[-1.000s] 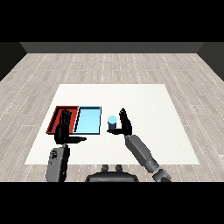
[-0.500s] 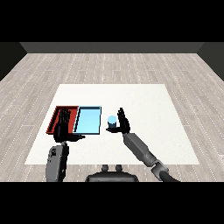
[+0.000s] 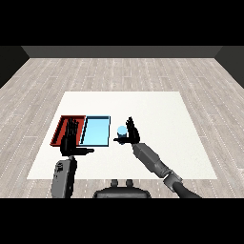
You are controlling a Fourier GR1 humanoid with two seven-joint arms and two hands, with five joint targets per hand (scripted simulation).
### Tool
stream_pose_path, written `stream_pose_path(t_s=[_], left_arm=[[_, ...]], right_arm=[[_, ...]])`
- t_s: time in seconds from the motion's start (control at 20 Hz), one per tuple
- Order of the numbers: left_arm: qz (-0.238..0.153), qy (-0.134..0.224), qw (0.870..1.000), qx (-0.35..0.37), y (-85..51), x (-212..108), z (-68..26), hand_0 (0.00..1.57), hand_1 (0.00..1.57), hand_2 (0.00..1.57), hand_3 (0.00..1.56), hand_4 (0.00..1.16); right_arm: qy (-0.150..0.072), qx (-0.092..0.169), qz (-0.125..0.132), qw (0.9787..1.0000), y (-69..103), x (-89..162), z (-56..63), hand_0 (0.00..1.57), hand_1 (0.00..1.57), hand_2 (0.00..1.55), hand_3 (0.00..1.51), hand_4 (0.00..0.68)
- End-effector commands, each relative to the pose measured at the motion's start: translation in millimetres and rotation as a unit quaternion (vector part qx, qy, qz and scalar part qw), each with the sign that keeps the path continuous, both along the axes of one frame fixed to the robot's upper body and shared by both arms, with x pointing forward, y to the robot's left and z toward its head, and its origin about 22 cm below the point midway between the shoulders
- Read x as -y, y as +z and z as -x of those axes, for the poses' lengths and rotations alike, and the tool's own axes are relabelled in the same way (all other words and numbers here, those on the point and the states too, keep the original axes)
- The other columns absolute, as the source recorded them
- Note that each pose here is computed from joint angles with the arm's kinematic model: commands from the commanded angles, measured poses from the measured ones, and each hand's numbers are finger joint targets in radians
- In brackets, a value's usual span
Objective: Pick the blue can and put it in the blue box
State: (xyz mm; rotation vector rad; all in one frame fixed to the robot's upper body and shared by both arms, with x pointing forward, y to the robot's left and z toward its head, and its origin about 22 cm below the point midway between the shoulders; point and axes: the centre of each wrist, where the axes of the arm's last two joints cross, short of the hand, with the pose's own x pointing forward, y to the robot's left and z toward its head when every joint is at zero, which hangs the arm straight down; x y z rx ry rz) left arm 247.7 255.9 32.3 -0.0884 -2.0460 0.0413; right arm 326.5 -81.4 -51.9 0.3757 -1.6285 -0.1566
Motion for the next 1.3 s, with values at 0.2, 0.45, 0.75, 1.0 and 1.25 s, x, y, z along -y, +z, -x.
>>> stream_pose_path(t_s=[0.2,0.45,0.75,1.0,1.25], left_arm=[[-0.001,0.002,1.000,-0.003,3.6,-2.8,1.7,0.00,0.00,0.00,0.00,0.00],[-0.004,0.013,1.000,-0.002,1.8,3.3,3.4,0.00,0.00,0.00,0.00,0.00],[0.000,0.000,1.000,-0.004,-2.5,-8.8,-1.8,0.00,0.00,0.00,0.00,0.00],[-0.002,0.006,1.000,-0.001,-7.0,-14.5,0.4,0.00,0.00,0.00,0.00,0.00],[-0.019,-0.004,1.000,-0.004,-0.3,-4.2,-0.5,0.00,0.00,0.00,0.00,0.00]], right_arm=[[0.008,-0.013,-0.001,0.9999,22.9,-18.4,-17.6,0.00,0.00,0.00,0.00,0.000],[-0.040,-0.028,0.026,0.9985,12.2,-15.6,-13.5,0.00,0.00,0.00,0.00,0.000],[-0.103,-0.033,0.131,0.9855,1.0,-13.4,-9.4,1.49,1.49,1.48,1.44,0.634],[-0.102,-0.038,0.143,0.9838,0.2,-11.3,-15.5,1.50,1.50,1.48,1.44,0.617],[-0.103,0.003,0.136,0.9853,19.1,-27.6,-11.8,1.49,1.49,1.46,1.41,0.645]])
